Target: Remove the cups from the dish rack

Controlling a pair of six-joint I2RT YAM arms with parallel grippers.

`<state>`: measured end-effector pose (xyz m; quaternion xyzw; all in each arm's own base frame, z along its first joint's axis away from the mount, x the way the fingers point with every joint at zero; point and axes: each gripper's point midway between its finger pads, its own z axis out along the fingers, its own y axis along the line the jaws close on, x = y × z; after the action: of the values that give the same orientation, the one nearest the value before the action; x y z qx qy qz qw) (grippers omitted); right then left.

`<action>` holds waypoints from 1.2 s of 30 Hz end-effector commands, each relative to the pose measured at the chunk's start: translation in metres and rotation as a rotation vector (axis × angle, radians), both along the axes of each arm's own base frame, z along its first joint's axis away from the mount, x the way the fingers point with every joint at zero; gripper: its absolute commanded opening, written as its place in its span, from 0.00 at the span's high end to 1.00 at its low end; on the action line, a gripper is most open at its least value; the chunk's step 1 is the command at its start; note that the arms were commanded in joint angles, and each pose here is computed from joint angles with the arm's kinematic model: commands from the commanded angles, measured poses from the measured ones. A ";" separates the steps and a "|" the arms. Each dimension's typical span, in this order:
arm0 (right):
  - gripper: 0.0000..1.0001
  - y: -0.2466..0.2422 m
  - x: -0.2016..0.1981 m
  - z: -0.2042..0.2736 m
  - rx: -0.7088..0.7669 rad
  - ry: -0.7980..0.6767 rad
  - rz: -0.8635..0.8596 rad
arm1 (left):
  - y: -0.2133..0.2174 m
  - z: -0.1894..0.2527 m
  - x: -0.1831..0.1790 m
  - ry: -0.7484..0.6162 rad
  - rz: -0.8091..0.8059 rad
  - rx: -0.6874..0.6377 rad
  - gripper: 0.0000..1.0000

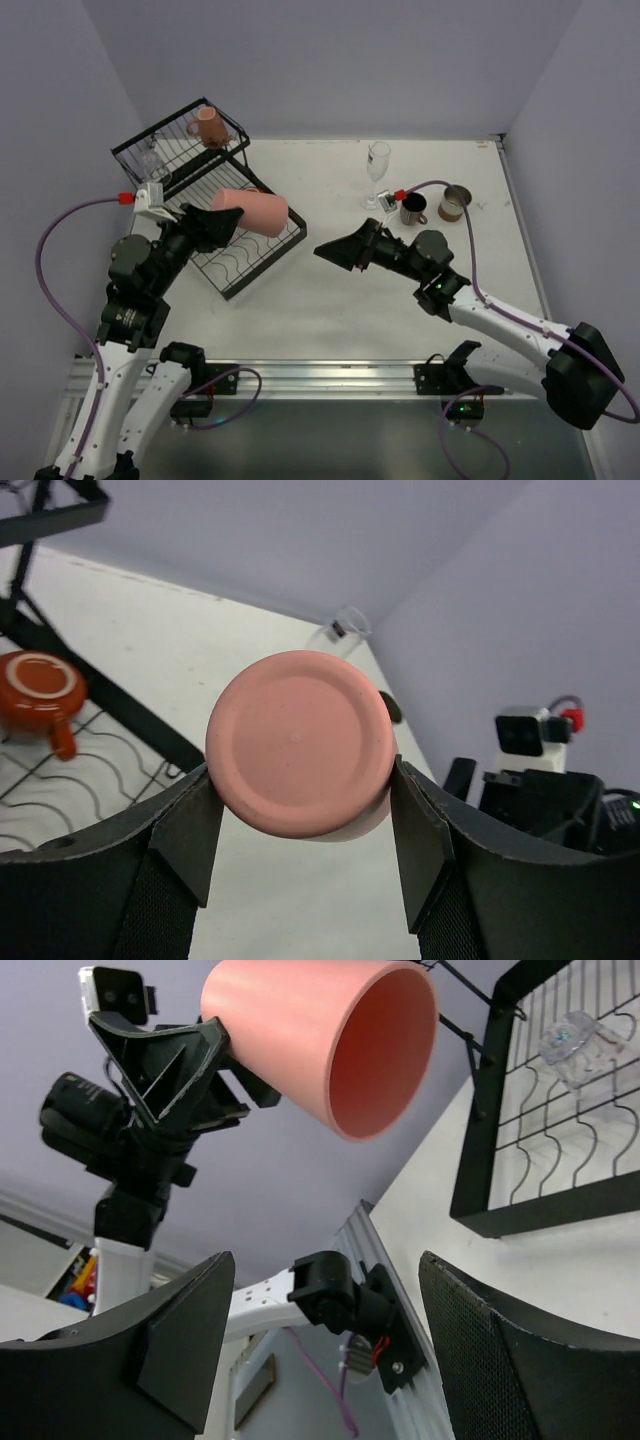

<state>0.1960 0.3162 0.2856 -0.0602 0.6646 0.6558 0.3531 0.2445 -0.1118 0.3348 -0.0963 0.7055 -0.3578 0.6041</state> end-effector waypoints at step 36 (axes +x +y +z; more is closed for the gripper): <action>1.00 -0.043 0.025 0.030 -0.586 -0.240 -0.187 | -0.052 -0.015 -0.010 -0.033 -0.330 0.146 0.00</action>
<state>0.2128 0.3141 0.3464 -0.1441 0.7000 0.5338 0.4520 0.2242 -0.1851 0.3099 0.0319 0.7025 -0.5072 0.4983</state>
